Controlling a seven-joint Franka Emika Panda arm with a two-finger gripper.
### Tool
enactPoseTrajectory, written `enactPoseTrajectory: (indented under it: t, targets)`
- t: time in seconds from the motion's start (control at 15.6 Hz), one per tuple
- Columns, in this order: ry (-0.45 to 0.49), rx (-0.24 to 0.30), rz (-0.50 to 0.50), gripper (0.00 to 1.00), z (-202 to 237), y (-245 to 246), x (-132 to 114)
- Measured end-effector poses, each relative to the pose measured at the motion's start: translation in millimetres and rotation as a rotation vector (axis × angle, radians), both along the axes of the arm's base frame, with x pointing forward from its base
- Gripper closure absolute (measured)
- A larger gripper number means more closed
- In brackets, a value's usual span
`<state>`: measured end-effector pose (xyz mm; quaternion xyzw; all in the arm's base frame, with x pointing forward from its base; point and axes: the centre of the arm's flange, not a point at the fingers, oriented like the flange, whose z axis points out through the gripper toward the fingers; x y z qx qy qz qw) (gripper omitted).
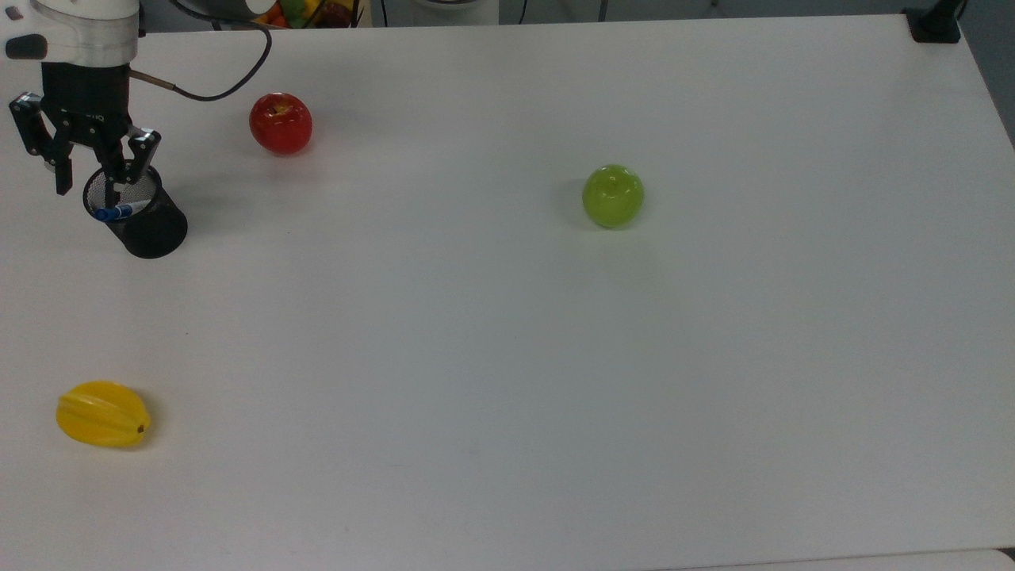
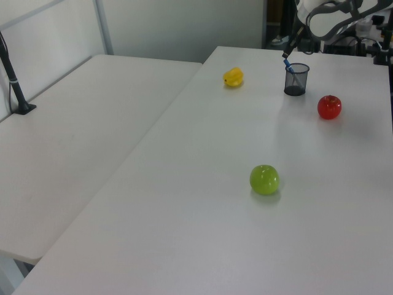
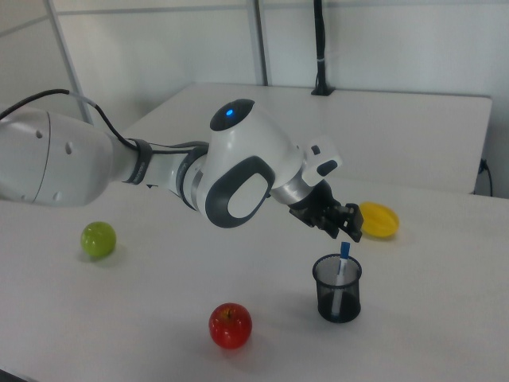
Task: Take marker pen
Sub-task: 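Lower the gripper into the cup and close on the blue-capped marker, then lift the marker out of the cup and carry it away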
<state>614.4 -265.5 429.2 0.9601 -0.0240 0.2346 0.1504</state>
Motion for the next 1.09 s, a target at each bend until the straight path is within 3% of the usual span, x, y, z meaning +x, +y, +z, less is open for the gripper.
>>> enactPoseTrajectory:
  t: [0.45,0.64,1.09]
  targets:
    - [0.021,-0.011,0.000,0.50,-30,-6,4]
    - [0.023,-0.009,0.004,0.79,-32,-4,5]
    - [0.002,-0.013,0.013,0.81,-21,1,8]
